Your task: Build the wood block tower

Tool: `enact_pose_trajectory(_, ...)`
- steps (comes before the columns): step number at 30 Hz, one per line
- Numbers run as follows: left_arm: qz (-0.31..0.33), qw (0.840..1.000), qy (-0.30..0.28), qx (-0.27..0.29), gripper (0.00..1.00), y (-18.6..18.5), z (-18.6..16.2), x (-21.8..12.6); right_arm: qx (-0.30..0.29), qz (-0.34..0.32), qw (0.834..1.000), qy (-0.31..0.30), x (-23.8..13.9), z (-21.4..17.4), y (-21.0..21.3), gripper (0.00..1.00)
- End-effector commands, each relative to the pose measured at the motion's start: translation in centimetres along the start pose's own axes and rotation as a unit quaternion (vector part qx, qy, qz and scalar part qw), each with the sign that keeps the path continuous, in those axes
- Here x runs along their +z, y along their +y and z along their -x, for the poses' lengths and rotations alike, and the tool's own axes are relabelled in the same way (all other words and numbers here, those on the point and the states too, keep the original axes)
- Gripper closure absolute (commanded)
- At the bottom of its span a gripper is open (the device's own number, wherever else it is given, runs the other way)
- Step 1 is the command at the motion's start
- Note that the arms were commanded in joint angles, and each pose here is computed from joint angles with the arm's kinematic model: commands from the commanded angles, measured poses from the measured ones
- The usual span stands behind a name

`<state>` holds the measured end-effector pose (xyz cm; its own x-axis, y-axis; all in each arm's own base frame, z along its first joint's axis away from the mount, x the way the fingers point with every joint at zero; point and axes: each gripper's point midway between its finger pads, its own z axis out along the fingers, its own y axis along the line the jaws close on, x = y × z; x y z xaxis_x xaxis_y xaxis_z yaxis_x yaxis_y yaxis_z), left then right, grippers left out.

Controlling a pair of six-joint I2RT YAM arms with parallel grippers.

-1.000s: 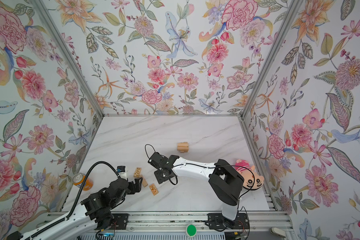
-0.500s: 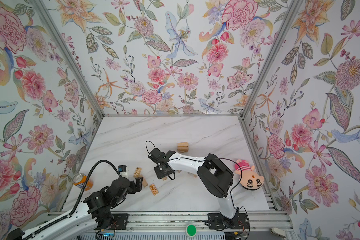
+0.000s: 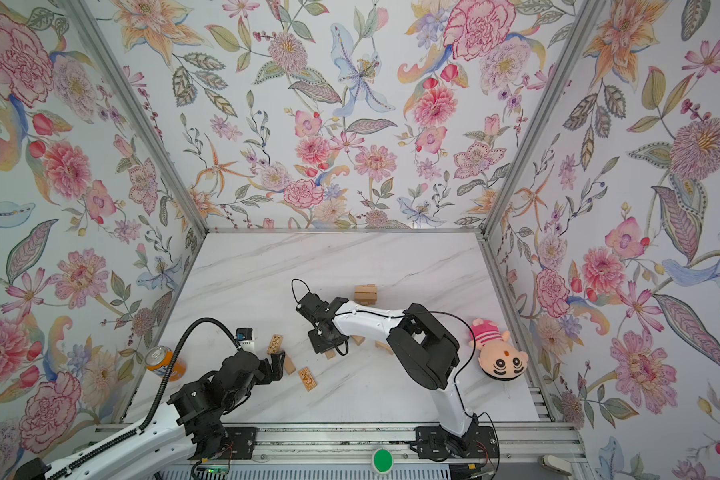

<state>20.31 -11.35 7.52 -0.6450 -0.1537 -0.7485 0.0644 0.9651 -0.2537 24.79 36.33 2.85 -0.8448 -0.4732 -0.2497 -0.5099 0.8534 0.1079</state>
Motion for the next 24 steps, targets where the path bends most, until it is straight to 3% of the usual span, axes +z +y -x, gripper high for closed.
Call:
enact_pose_trajectory(1,-0.014,1.000,-0.023,0.003,0.02,-1.0,2.1,-0.6,0.004,-0.008,1.000,-0.003,-0.6,0.6,-0.4,0.74)
enact_pose_trajectory(11,-0.007,0.999,-0.044,0.016,0.01,-1.5,4.6,-1.3,0.019,-0.007,0.998,-0.062,-5.4,4.6,-0.9,0.75)
enact_pose_trajectory(24,-0.021,0.997,-0.064,0.035,0.01,-3.7,9.2,-0.7,0.106,-0.047,0.988,-0.105,-8.2,9.4,-9.5,0.75)
